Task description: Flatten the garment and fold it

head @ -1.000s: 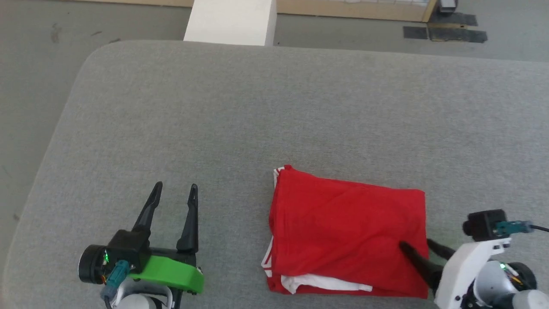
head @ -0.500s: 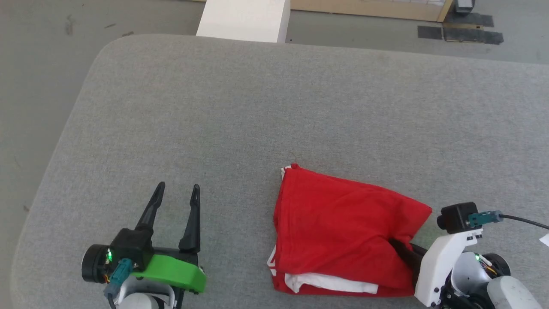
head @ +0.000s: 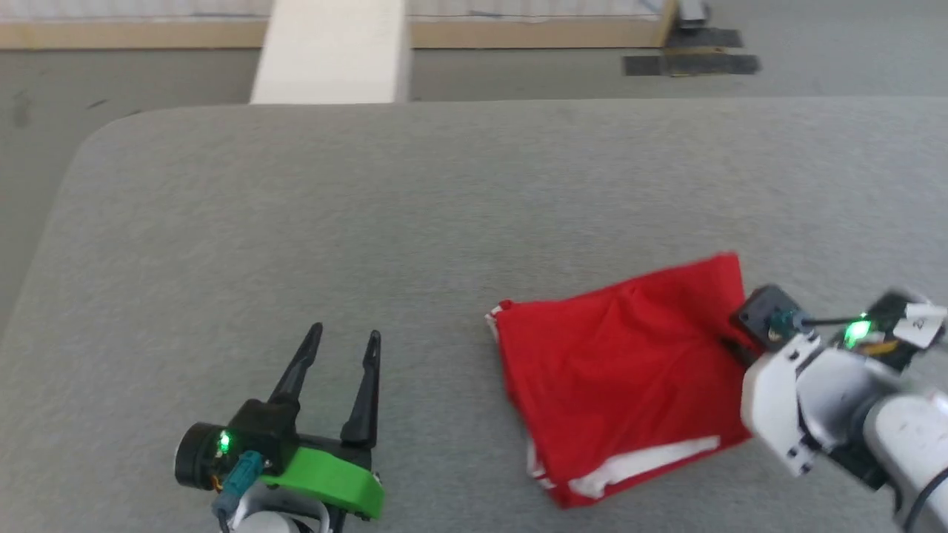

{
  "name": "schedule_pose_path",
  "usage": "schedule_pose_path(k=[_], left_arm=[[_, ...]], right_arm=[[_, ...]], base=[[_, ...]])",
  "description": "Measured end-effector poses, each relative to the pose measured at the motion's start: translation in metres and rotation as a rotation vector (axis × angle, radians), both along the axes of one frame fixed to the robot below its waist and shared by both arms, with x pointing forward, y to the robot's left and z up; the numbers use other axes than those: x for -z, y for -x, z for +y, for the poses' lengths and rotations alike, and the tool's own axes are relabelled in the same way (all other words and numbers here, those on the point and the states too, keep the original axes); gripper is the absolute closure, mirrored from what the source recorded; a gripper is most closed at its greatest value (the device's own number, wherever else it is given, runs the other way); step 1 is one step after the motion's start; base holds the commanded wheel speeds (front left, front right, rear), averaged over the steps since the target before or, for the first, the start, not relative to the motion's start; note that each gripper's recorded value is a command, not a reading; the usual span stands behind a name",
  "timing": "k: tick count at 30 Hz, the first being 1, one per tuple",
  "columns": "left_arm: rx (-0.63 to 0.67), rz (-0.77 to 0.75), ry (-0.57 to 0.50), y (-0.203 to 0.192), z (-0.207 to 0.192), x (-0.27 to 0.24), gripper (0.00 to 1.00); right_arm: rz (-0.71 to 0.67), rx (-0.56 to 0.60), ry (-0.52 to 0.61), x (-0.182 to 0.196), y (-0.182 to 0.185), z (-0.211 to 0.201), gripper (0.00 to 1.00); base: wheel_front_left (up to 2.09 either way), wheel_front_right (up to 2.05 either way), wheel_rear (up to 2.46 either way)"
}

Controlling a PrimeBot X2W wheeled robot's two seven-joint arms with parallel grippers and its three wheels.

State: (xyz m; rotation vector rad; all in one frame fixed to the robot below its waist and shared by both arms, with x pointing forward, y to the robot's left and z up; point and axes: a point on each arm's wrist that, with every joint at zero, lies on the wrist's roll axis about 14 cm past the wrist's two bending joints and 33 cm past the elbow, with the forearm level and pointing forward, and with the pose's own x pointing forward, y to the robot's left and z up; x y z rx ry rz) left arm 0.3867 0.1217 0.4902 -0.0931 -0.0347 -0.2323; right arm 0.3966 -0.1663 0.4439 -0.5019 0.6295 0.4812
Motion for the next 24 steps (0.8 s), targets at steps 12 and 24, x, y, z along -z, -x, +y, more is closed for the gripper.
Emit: schedule_pose_path(k=[12, 24], left_arm=[[0.264, -0.040, 0.064, -0.039, -0.096, -0.006, 0.00], [0.389, -0.008, 0.096, -0.082, -0.141, 0.033, 0.00]], right_arm=[[0.020, 0.128, 0.414, -0.046, 0.022, -0.146, 1.00], [0.047, 0.465, 0.537, -0.042, 0.019, -0.297, 1.00]], base=[[0.00, 0.00, 0.00], [0.00, 0.00, 0.00]])
